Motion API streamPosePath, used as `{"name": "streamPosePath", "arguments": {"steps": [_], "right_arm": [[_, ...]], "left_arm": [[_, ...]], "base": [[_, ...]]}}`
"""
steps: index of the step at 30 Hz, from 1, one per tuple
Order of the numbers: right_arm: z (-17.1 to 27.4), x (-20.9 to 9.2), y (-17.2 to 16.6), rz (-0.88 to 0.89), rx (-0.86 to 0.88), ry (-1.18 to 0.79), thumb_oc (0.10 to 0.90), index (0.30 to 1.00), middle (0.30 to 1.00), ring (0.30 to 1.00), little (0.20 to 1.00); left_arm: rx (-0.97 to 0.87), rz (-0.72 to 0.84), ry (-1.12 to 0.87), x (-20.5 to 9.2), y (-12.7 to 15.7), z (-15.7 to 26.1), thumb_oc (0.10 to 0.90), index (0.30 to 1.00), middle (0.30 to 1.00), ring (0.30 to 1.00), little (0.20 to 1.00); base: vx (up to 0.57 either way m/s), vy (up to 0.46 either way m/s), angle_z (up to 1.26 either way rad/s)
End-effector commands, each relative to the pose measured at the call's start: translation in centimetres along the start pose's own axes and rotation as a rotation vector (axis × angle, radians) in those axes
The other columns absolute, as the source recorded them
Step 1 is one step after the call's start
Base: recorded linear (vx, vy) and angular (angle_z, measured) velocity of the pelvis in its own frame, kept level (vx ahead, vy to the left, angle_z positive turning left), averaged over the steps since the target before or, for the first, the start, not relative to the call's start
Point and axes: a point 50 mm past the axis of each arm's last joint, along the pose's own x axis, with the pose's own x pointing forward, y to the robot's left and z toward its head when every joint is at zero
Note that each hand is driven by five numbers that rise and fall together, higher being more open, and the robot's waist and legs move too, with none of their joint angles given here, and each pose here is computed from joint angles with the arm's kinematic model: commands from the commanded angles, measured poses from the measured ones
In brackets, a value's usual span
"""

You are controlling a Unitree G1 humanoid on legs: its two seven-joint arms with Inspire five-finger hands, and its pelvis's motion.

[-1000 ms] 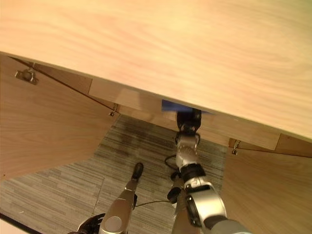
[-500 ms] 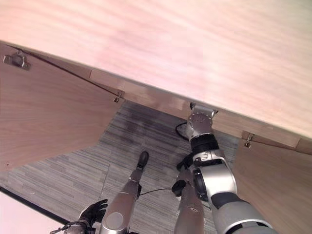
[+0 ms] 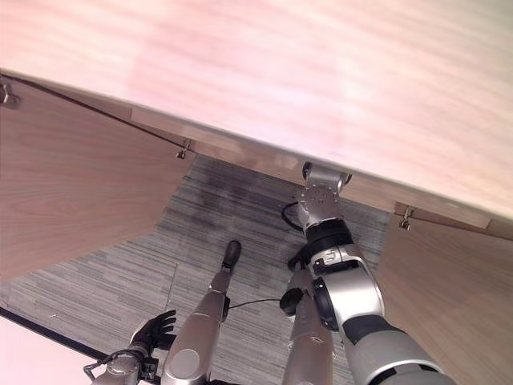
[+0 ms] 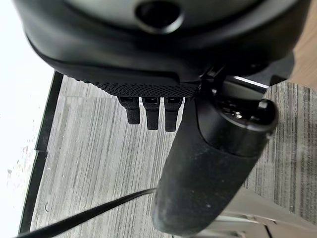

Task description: Put the empty folder in the office cabinet

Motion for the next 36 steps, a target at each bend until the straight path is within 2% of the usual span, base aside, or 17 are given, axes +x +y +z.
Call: {"name": "streamPosePath", "arguments": {"steps": [1,13,26,36], "right_arm": [[0.9,-0.5,6.1,0.313,-0.031,-0.06,0.4,0.3,0.3,0.3,0.3],[1.8,-2.0,10.7,0.535,-0.059,-0.088,0.4,0.3,0.3,0.3,0.3],[1.8,-1.8,10.6,0.541,-0.075,-0.068,0.4,0.3,0.3,0.3,0.3],[2.6,-1.1,13.4,0.578,-0.028,-0.111,0.4,0.3,0.3,0.3,0.3]], "left_arm": [[0.052,0.075,0.157,-2.4,3.0,-5.3,0.8,0.9,0.9,0.9,0.9],[0.07,0.06,0.213,-2.8,2.0,-6.7,0.8,0.9,0.9,0.9,0.9],[0.099,0.038,0.234,-2.8,1.8,-7.0,0.8,0.9,0.9,0.9,0.9],[0.089,0.05,0.234,-2.9,2.5,-7.0,0.8,0.9,0.9,0.9,0.9]], "base": [[-0.04,0.056,-0.04],[-0.03,0.134,-0.11],[0.0,0.014,-0.03],[0.0,0.0,-0.01]]}}
